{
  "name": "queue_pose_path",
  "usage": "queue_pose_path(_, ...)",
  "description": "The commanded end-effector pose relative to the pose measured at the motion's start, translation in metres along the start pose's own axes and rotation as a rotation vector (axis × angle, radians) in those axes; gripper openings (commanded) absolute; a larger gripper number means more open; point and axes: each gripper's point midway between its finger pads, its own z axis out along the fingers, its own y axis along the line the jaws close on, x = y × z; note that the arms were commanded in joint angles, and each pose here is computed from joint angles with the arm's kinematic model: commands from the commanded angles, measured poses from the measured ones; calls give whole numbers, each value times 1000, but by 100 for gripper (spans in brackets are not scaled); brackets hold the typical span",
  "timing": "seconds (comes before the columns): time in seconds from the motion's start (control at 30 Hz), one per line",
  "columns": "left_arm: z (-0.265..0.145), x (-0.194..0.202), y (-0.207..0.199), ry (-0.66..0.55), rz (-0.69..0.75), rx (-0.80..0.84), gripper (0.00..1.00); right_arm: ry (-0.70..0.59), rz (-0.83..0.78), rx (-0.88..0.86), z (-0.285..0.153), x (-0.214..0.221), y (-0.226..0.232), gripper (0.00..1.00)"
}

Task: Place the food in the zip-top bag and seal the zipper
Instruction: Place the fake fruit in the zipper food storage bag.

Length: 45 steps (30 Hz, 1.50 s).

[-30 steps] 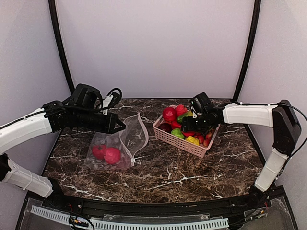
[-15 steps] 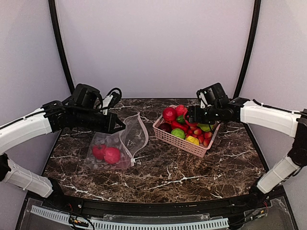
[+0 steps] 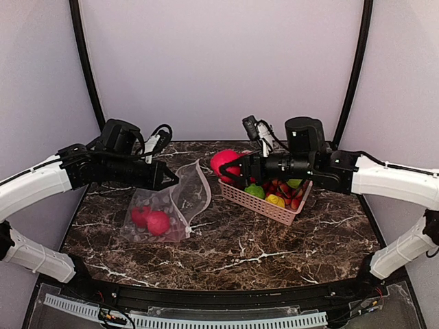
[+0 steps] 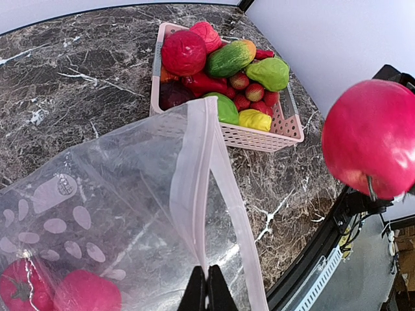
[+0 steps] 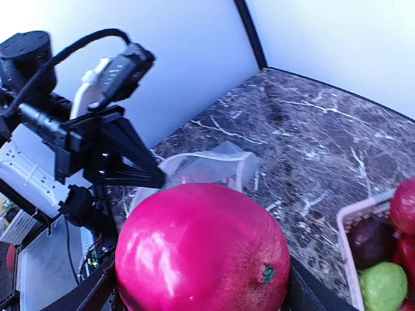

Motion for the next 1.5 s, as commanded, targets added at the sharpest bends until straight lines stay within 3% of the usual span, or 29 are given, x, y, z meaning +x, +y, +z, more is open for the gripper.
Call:
queue_pose_path(0.0,-7,1,-1,-7,14,8,1,-60,-49,-179,23,-7,41,76)
queue_pose_path(0.2,-6,1,-2,-7,12,12,1,16,-36,-227,65,14,56,76)
queue_pose_path(0.3,-10,-7,13,-29,-16,-19,1,55,-48,-203,83,24,58,75)
queue_pose_path(0.53,-8,2,-1,-7,13,7,1,140,-44,-78,110,46,40,76)
queue_pose_path(1.0,-6,1,-1,-5,16,8,1,196,-53,13,117,59,24,94)
queue_pose_path(1.47,-6,0,0,-8,16,-4,0,169,-60,7,108,46,29,94)
